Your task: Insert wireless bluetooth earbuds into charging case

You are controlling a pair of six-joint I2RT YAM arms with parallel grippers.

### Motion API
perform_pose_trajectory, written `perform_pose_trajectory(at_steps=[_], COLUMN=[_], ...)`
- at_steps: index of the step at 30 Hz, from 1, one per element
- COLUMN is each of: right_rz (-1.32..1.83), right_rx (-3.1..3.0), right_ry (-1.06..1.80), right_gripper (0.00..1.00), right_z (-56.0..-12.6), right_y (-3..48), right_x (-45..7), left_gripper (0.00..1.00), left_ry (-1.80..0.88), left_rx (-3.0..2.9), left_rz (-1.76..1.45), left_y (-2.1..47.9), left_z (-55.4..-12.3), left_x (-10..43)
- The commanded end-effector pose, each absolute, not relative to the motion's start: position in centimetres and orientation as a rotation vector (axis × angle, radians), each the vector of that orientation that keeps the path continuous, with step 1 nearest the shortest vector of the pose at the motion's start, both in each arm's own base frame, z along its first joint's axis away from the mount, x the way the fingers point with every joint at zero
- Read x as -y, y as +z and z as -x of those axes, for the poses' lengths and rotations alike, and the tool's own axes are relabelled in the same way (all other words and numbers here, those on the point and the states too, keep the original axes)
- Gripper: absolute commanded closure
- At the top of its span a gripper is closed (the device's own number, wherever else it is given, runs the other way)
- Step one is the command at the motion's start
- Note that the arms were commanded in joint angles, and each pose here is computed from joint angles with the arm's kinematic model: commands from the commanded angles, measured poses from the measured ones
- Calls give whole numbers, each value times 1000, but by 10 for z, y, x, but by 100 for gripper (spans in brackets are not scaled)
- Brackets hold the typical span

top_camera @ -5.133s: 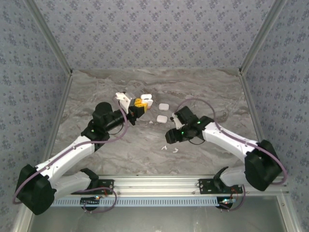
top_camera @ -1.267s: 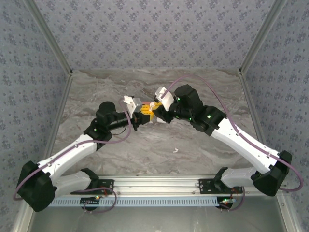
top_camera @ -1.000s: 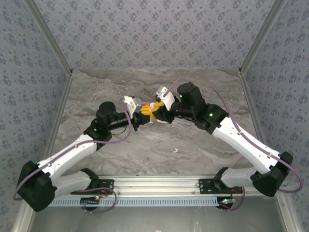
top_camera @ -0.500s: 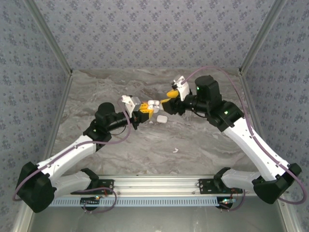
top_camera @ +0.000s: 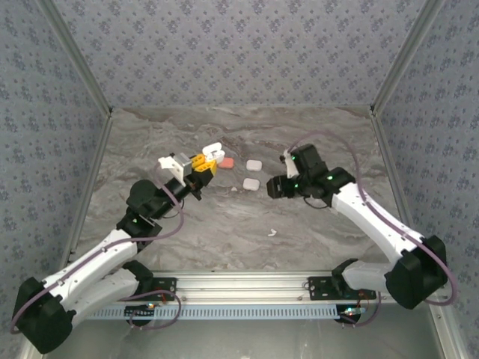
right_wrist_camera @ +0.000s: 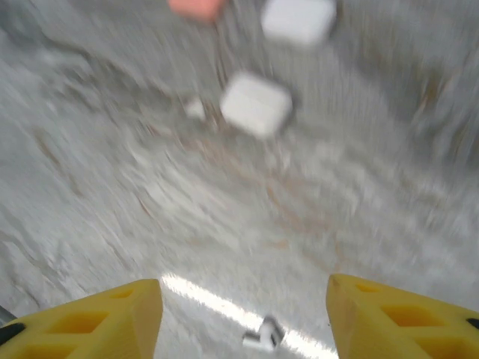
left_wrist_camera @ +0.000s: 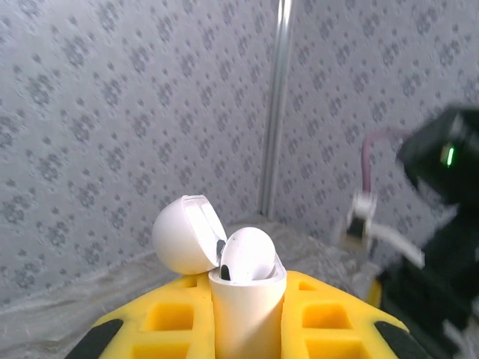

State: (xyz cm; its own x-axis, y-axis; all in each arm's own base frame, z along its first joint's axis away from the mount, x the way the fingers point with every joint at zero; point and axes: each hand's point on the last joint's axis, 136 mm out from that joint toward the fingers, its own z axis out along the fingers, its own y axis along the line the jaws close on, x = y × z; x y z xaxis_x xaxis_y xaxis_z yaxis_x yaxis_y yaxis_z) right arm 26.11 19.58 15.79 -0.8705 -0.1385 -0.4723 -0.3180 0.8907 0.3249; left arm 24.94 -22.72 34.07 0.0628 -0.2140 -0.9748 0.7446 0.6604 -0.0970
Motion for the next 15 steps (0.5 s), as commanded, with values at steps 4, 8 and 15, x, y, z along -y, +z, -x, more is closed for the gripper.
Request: perform_pose_trajectory(at_steps=[4,8,15], right_rz=[312,384,474], right_rx=[-2882,-2921,-2934], right_ry=[450,286,123], right_gripper=[30,24,20], right_z=[-214,-211,-214], right_y=[86,65,47], right_x=[-199,-194,-196], left_gripper=[100,100,100], left_ry=[-776,-777,-776], left_rx=[-1233,-1237,-1241], left_rz=[-397,-400,-406], left_y=[366,366,366], left_z=[-247,-247,-247], left_x=[212,213,213])
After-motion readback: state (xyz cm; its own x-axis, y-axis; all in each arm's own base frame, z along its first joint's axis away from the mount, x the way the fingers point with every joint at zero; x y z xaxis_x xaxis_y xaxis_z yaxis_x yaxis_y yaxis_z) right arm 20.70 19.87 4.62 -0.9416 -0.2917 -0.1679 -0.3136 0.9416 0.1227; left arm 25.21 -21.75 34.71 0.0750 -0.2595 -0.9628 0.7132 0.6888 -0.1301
